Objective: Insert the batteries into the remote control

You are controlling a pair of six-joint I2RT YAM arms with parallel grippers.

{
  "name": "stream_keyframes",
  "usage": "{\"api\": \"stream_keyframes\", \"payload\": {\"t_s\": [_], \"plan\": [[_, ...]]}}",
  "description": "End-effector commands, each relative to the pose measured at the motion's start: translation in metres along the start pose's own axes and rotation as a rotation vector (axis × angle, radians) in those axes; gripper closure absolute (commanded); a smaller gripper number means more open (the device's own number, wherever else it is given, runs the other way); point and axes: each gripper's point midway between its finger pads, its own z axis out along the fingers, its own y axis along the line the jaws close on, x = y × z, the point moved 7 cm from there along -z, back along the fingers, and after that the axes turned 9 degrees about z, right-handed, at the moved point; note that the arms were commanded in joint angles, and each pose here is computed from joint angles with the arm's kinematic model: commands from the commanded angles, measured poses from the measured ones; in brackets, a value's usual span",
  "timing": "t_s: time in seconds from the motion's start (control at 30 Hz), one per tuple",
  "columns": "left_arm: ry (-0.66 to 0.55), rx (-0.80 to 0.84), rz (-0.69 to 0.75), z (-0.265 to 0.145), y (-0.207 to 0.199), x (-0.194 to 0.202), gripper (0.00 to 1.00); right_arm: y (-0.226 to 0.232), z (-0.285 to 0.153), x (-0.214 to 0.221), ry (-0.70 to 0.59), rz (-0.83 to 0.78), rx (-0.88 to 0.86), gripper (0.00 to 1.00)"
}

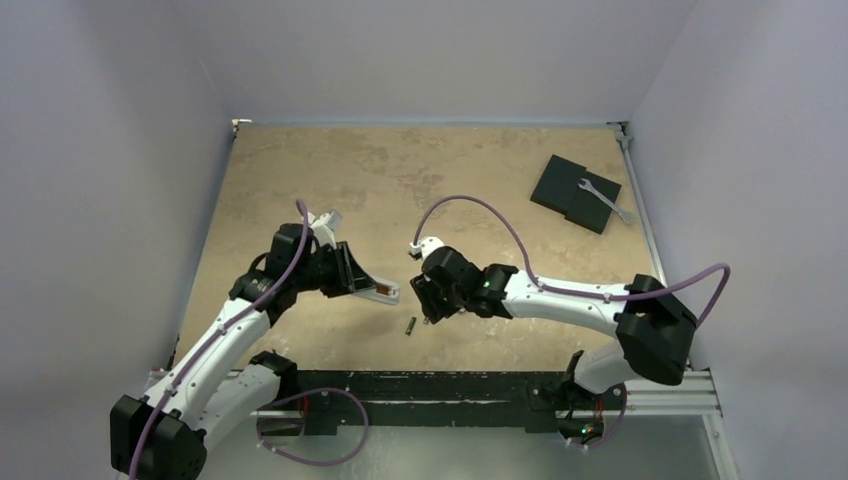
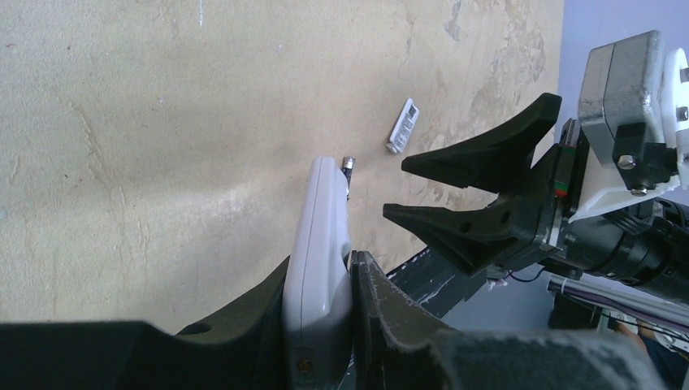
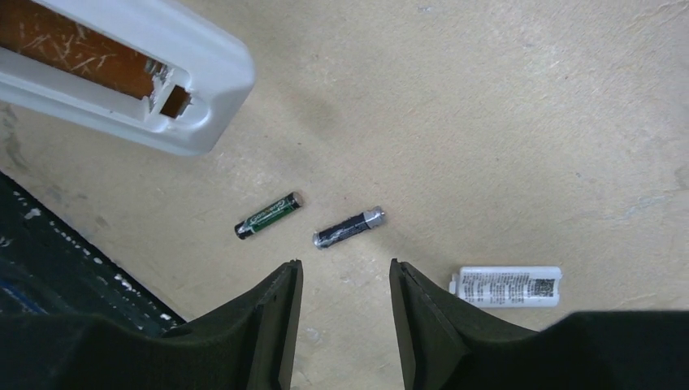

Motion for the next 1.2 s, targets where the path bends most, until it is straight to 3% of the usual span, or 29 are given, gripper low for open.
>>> {"api": "stream_keyframes", "payload": {"t_s": [0.0,0.27,0.67,1.17], "plan": [[-0.045,0.022,0.051,-0.009,-0.010,-0.011,1.00,-0.001,0.000,-0.016,-0.015,-0.090,0.069,0.49],[-0.054,0.001,0.064,-0.014,-0.009,-0.010,1.00,-0.002,0.014,-0.015,0.067,-0.184,0.101,0.53],[-0.066,-0.087,0.057,-0.021,-0.003,-0.009,1.00,0.012,0.020,-0.016,0.127,-0.256,-0.021,0.52],[-0.085,-0.126,0.030,-0.027,-0.001,-0.007,1.00,0.044,0.031,0.002,0.154,-0.086,-0.104,0.50]]}}
